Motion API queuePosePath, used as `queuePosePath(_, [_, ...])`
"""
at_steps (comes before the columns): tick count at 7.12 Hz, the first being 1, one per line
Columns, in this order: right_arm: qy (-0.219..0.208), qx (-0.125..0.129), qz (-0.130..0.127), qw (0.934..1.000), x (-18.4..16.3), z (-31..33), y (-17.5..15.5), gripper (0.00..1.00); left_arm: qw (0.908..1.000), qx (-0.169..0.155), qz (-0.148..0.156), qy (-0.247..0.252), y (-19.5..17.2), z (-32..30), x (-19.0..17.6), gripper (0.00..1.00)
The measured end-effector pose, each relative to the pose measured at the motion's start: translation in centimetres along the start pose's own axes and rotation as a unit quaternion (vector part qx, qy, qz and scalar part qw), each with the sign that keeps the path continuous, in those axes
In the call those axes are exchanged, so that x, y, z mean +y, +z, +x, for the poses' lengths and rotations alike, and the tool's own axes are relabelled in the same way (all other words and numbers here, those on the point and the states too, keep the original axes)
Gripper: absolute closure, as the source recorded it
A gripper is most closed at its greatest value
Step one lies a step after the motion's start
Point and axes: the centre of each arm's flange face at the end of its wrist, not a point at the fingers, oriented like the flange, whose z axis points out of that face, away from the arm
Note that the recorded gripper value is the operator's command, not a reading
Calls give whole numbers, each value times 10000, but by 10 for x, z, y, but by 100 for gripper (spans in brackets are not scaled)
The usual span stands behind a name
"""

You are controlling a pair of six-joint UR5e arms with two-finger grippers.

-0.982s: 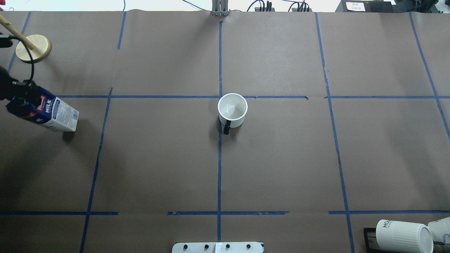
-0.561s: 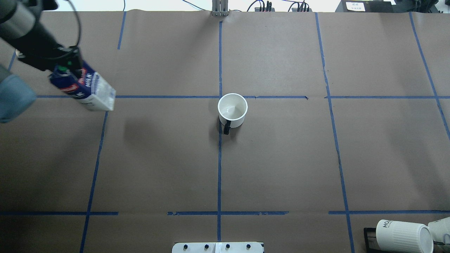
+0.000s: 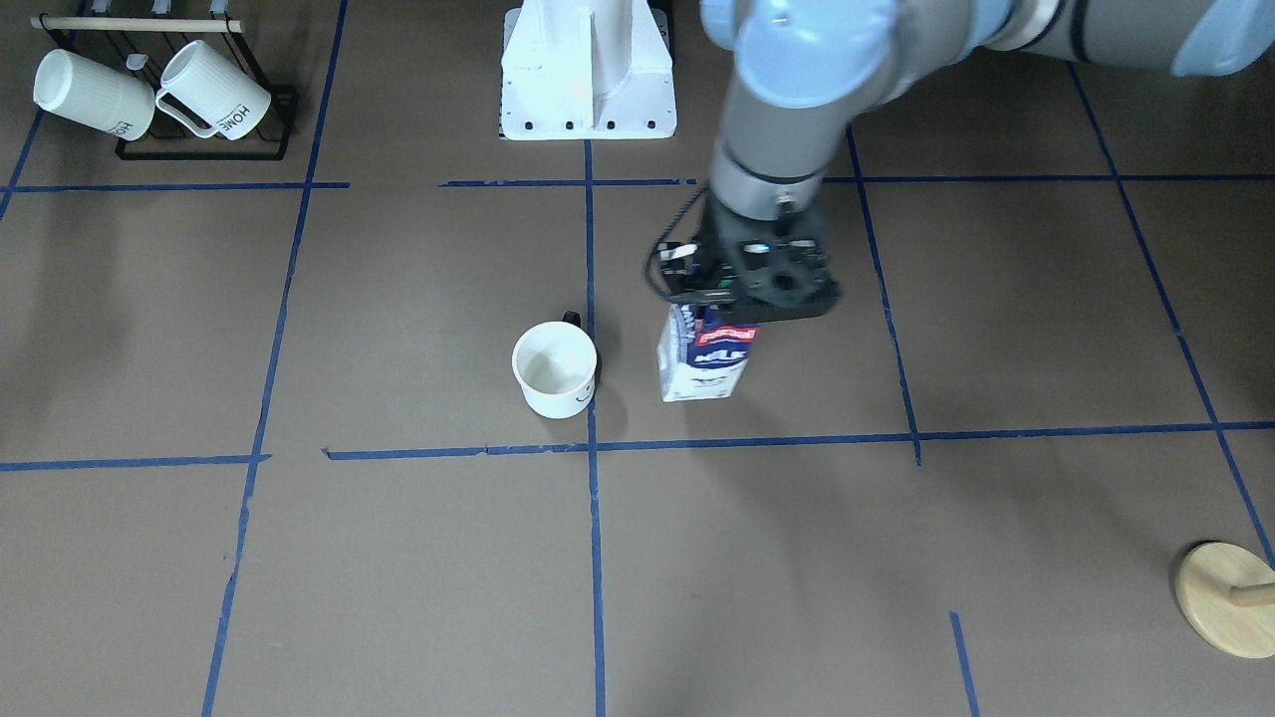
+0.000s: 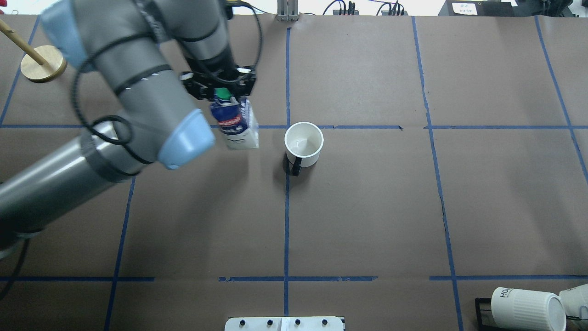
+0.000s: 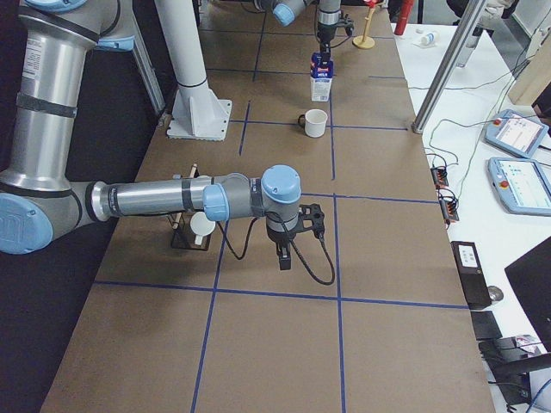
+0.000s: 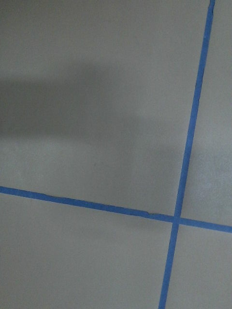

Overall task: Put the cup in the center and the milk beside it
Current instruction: 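Carry the milk carton with the left gripper beside the white mug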

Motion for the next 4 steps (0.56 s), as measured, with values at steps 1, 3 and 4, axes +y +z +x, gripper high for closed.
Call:
queuePosePath(1, [7, -4, -7, 10000, 0, 1, 1, 0, 10000, 18, 60, 48, 17, 28, 6, 63])
queuePosePath(3, [27, -6, -28, 10000, 1, 3, 3, 0, 9999, -9, 92, 118, 45, 46, 13, 58])
queuePosePath(4, [33, -6, -35, 10000, 1, 3, 3, 0, 9998, -50, 97, 139, 53, 48, 15, 45])
